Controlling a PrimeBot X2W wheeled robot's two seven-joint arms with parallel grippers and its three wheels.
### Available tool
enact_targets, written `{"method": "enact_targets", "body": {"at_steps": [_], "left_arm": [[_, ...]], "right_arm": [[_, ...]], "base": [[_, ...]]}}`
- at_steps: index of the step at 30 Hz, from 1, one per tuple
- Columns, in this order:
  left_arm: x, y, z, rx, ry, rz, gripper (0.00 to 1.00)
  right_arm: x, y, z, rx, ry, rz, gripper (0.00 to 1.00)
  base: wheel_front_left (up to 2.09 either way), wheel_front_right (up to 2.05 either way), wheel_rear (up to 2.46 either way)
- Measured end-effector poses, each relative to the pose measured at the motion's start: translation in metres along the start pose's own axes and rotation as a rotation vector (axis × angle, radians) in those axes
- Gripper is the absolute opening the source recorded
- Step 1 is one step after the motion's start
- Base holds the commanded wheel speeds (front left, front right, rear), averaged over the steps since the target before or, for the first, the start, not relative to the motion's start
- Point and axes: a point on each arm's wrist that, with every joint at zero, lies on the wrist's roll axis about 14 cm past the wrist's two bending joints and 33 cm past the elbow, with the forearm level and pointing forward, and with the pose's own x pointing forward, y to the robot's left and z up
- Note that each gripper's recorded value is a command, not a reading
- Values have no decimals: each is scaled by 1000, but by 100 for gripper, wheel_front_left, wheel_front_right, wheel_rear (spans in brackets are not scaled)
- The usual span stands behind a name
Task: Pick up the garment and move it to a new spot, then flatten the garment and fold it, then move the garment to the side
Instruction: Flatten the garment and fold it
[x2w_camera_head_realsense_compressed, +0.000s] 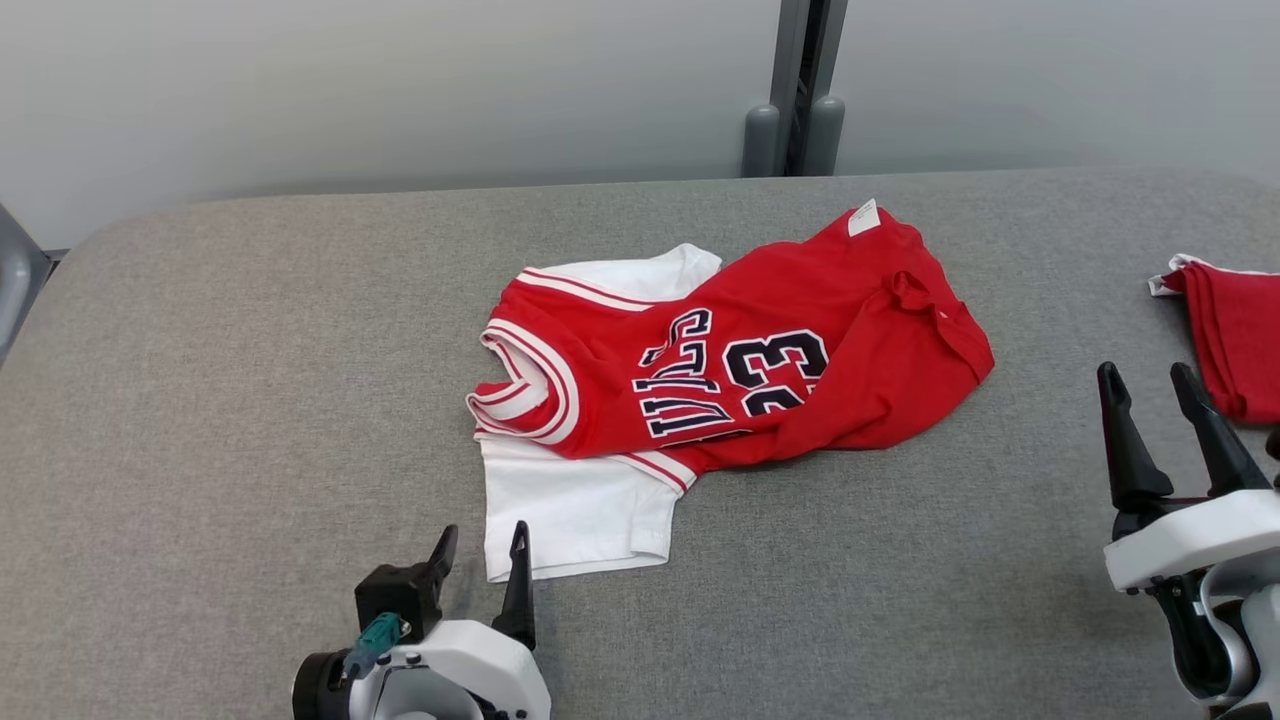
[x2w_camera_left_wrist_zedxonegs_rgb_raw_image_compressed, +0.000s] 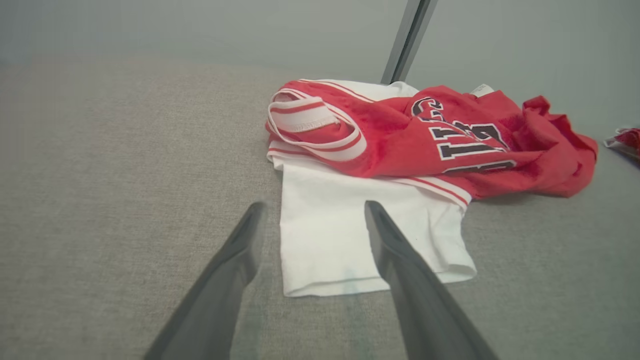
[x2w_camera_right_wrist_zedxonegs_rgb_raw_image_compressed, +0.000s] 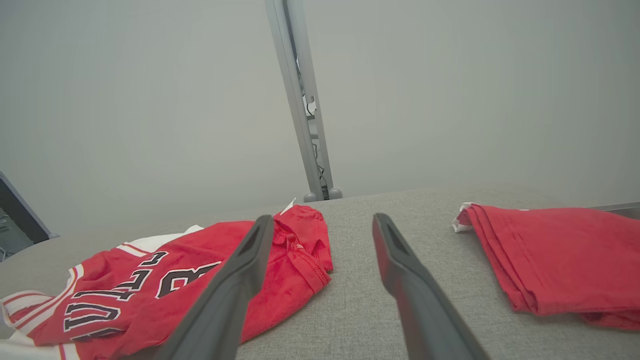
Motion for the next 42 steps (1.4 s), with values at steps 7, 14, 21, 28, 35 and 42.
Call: {"method": "enact_targets", "body": {"at_steps": [7,14,21,28,35,42], "left_arm": [[11,10,-32,7,156,45,100],[19,12,-50,-14,247,59,100],[22,2,-55,-25,273,6,0],[28,25,-30,-60,163,100,0],[26,76,36,-101,-54,245,0],[-1,95,33,-95,-80,298,0]], "right_arm": [[-1,-1,-1,-4,4,-7,100],[-5,-12,-1,-8,2,-39,100],[-5,-14,0,-8,-4,-48,100],[1,-5,-3,-5,4,-27,100],[8,12,-8,5,15,14,100],[12,31,-12,4,28,60,100]], "base": [[0,0,0],[0,0,0],[0,0,0],[0,0,0],[0,0,0],[0,0,0]]}}
